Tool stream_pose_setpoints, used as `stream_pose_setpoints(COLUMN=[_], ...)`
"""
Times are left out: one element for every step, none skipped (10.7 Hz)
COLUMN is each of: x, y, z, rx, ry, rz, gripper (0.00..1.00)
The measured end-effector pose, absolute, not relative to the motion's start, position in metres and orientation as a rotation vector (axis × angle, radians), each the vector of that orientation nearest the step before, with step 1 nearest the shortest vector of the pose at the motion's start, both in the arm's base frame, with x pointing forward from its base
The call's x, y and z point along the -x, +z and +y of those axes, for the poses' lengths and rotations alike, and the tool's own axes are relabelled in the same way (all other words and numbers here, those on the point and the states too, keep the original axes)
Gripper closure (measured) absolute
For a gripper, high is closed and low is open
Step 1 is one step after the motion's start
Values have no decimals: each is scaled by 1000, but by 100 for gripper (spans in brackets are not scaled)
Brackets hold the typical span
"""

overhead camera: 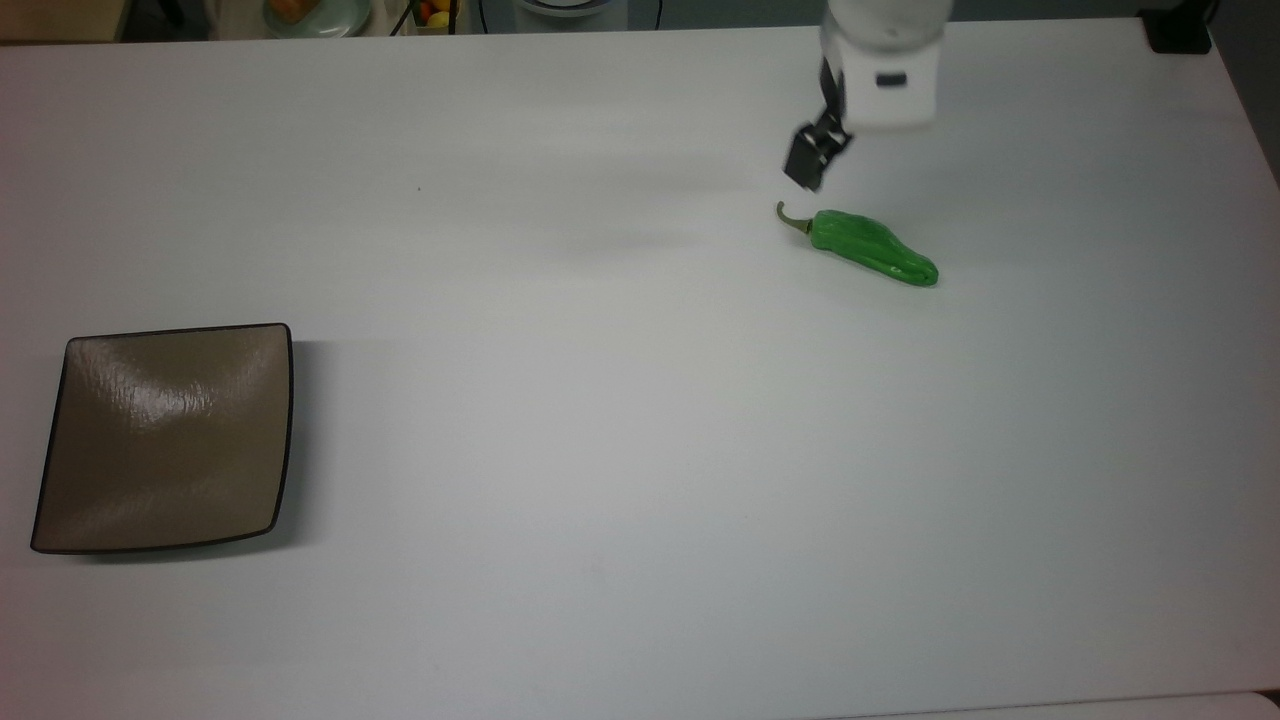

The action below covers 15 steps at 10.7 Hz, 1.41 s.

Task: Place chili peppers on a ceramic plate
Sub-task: 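Lower the gripper and close it around the green chili pepper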

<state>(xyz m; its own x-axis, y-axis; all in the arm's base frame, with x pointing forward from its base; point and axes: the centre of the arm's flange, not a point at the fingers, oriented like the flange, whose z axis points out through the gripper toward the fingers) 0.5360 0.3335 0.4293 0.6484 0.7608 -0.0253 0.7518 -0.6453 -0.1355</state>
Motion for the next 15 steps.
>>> stream_pose_setpoints(x=[-538,-537,-535,-533,-531,-528,-525,-524,-524,-525,-526,-527,-527,-527,-527], y=[413,398,385,374,365,357,350,344,338,332,328,325,322,319,318], z=[345,356,366,373,377,381,382,383,383,383,383,383,383,383,383], rx=[2734,2718,2705,2697,2694,2692,2690,2693,2699,2704,2705,2705,2705,2706,2707], ry=[96,72,66,60,40,21,7,-12,-26,-25,-33,-32,-28,-24,-22], rz=[-1276,-1290,-1303,-1320,-1335,-1350,-1359,-1381,-1409,-1432,-1443,-1446,-1450,-1456,-1460], gripper=[0,0,0,0,0,0,0,0,0,0,4,4,11,14,21])
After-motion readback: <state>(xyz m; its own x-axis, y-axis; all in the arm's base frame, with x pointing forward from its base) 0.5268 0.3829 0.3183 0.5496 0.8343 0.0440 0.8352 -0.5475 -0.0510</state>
